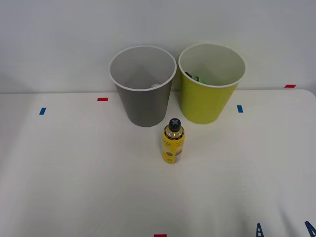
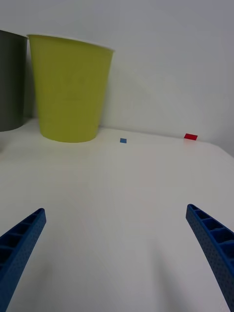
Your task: Put cans in the gray bin, plastic bottles in the light green bin
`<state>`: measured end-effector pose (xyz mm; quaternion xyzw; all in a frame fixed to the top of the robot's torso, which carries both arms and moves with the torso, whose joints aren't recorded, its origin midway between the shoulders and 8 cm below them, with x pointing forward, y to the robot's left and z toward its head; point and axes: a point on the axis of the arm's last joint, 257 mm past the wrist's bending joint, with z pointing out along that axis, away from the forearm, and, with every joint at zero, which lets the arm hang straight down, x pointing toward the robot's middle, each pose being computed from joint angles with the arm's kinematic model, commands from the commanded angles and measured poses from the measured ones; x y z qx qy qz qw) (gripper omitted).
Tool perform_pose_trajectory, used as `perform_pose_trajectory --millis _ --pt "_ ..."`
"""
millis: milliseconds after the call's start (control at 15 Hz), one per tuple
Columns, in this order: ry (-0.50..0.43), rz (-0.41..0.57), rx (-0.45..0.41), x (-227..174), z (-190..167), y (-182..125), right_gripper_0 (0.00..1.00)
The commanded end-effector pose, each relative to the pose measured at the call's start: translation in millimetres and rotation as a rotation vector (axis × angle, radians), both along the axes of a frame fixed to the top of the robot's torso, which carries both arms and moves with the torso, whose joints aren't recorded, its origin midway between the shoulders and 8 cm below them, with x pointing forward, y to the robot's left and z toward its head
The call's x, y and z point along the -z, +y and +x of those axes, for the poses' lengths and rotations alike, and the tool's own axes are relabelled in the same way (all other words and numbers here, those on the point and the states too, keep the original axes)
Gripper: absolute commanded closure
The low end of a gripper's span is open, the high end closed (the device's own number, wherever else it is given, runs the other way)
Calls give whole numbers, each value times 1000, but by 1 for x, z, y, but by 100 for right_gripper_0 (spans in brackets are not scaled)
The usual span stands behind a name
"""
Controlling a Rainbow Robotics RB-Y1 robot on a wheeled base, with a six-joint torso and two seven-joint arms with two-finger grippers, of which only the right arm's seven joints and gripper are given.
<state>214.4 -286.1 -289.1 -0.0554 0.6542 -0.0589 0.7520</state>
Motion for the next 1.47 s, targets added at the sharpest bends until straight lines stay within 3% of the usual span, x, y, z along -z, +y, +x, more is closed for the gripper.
perform_pose_trajectory --millis 67,1467 --pt "0 0 0 0 0 0 0" --pt "0 0 0 0 0 0 0"
